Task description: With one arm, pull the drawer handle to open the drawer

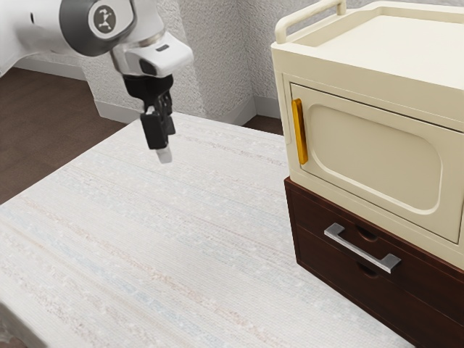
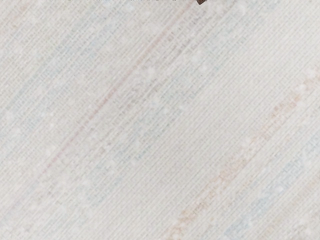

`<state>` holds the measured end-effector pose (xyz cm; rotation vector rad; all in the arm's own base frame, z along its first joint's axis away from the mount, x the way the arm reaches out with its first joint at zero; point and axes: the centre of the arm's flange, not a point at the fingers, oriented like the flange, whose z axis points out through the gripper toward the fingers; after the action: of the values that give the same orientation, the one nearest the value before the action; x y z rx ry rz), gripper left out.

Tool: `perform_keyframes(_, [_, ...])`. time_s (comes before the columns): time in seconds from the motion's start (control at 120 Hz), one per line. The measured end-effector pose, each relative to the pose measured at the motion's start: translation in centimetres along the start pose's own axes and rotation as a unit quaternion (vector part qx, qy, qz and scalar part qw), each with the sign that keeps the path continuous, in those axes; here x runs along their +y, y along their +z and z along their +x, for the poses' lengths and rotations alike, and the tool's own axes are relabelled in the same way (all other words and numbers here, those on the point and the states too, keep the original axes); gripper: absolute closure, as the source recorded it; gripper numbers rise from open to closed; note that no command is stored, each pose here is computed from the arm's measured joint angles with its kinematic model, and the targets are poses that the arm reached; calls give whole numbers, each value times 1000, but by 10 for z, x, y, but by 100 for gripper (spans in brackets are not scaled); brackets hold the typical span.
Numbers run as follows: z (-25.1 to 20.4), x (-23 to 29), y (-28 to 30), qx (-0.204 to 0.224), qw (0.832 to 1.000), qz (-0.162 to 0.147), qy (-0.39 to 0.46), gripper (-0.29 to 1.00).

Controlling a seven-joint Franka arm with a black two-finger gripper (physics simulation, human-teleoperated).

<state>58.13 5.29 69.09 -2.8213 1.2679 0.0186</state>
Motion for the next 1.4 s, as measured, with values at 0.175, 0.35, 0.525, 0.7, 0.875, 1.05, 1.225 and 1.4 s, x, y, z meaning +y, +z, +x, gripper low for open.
perform_keyframes(0.175, [-4, 5, -8, 6, 1000, 3, -1, 0])
perform_keyframes(0.35, [-28, 51, 1, 7, 999, -37, 14, 0])
perform_keyframes(0.525, [-5, 79, 15, 3, 997, -58, 57, 0])
perform_keyframes(0.7, [69, 138, 25, 23, 979, -61, 193, 0])
perform_keyframes(0.875, [131, 217, 41, 50, 945, -49, 321, 0])
perform_keyframes(1.05, [127, 205, 58, 88, 934, 5, 346, 0])
perform_keyframes(1.225, [138, 199, 68, 110, 915, 76, 380, 0])
perform_keyframes(1.4, [158, 212, 67, 136, 888, 122, 421, 3])
